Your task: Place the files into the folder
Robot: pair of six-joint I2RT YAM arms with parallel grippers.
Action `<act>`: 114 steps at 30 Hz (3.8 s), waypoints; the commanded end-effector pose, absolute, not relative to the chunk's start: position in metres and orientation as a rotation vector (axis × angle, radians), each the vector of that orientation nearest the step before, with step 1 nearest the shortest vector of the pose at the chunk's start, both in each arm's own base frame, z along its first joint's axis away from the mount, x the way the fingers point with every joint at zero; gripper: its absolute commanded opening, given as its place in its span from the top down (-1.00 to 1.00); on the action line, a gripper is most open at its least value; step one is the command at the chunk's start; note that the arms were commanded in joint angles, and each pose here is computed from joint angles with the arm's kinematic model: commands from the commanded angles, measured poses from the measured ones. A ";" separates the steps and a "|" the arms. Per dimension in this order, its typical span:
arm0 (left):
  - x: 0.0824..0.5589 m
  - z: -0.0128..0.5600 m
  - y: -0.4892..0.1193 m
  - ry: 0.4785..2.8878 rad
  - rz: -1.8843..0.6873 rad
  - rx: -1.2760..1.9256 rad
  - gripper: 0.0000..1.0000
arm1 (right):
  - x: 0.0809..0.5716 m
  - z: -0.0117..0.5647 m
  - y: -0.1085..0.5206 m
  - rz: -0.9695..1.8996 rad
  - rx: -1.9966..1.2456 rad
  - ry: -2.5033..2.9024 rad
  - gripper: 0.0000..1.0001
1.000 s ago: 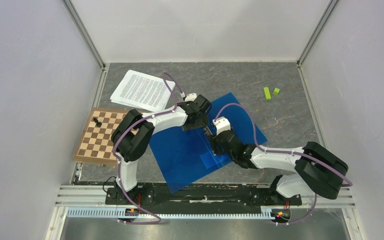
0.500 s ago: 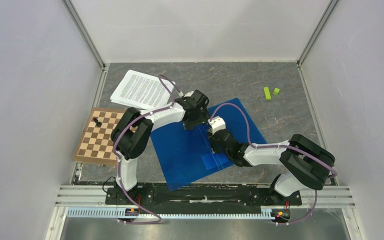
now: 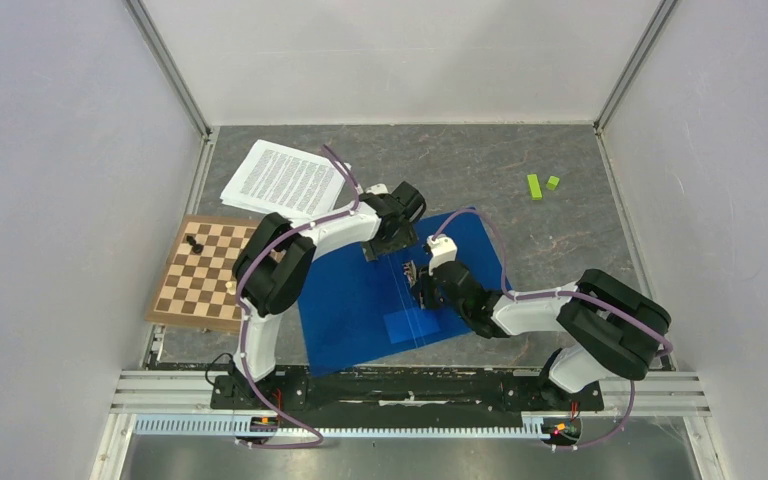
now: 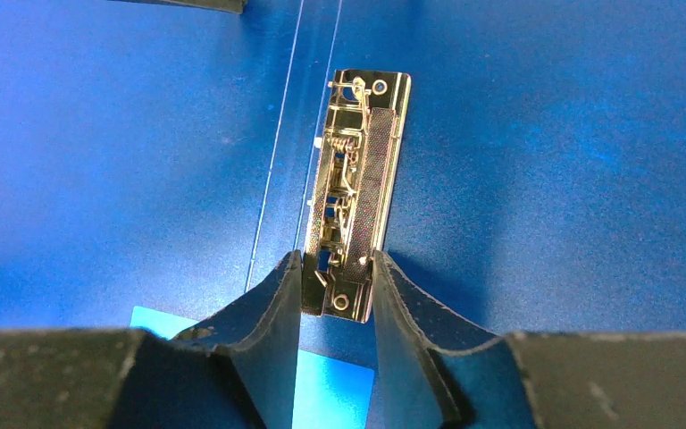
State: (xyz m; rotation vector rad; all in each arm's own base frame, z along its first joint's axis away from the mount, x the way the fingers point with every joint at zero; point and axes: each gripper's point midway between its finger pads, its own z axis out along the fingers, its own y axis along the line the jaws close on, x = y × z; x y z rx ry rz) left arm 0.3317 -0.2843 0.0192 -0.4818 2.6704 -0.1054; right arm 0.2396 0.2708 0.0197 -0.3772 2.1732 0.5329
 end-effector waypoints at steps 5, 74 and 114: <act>0.283 -0.058 -0.252 2.816 0.250 -0.476 -0.58 | 0.208 0.002 0.277 0.631 -0.458 2.276 0.27; 0.206 -0.126 -0.213 3.003 0.403 -0.446 0.01 | 0.211 -0.035 0.190 -0.215 -0.317 2.394 0.90; 0.162 -0.132 -0.193 3.047 0.288 -0.597 0.03 | 0.170 -0.089 0.143 -0.089 -0.038 2.768 0.48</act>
